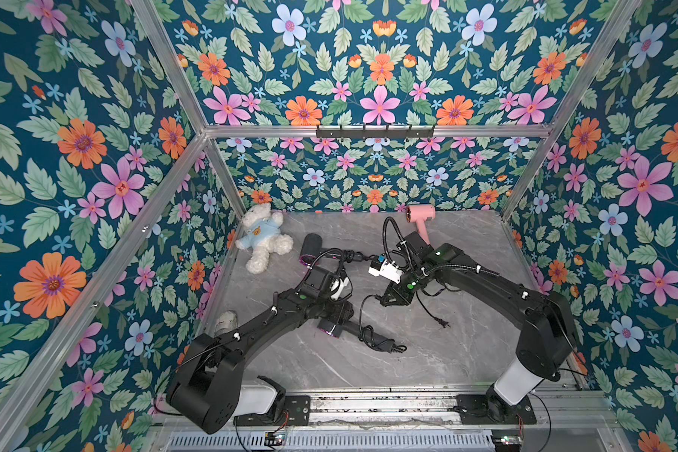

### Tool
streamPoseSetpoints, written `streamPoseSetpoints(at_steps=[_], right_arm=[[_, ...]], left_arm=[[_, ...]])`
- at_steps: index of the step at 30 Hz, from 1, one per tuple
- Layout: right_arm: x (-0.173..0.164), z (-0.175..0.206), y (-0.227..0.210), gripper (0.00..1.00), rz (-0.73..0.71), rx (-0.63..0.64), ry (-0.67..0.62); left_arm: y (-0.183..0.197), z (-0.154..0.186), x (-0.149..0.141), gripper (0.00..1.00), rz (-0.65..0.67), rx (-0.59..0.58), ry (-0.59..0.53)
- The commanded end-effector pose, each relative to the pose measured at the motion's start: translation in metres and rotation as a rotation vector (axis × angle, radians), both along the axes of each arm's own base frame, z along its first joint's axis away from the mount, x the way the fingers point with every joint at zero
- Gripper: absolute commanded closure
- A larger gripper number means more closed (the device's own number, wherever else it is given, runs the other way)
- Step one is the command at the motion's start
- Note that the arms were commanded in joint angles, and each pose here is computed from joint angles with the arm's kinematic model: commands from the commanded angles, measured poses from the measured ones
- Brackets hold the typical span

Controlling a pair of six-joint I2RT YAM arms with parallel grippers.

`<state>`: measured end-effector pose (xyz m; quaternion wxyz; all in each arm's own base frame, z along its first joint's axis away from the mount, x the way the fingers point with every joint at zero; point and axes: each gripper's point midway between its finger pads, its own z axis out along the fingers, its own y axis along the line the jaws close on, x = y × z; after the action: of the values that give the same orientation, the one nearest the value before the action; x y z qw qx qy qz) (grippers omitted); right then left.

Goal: Wrap the cord around the hair dryer
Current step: Wrap the power cord around the hair dryer.

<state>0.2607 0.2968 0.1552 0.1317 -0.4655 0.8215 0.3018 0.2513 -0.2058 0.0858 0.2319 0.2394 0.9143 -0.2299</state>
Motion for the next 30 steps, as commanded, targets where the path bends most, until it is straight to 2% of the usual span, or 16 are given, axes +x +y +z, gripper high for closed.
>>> streamPoseSetpoints(at_steps=[1,6,12,17,21,25,30], right_arm=[[-0.001,0.001,0.007,1.00,0.029,0.085,0.029],[0.005,0.003,0.004,1.00,-0.039,0.187,0.077],[0.005,0.012,-0.003,1.00,-0.138,0.327,0.090],[0.003,0.021,-0.004,1.00,-0.202,0.423,0.086],[0.006,0.044,-0.004,1.00,-0.264,0.519,0.055],[0.013,0.060,-0.005,1.00,-0.360,0.590,-0.007],[0.007,0.053,0.011,1.00,-0.390,0.542,-0.189]], left_arm=[[-0.028,0.039,0.002,1.00,-0.044,-0.301,-0.044],[-0.023,0.073,0.013,1.00,0.061,-0.500,-0.137],[-0.017,0.099,0.029,1.00,0.204,-0.658,-0.189],[-0.009,0.118,0.047,1.00,0.336,-0.736,-0.203],[0.002,0.132,0.058,1.00,0.469,-0.802,-0.206],[0.013,0.136,0.064,1.00,0.618,-0.807,-0.202],[0.016,0.145,0.065,1.00,0.752,-0.883,-0.165]])
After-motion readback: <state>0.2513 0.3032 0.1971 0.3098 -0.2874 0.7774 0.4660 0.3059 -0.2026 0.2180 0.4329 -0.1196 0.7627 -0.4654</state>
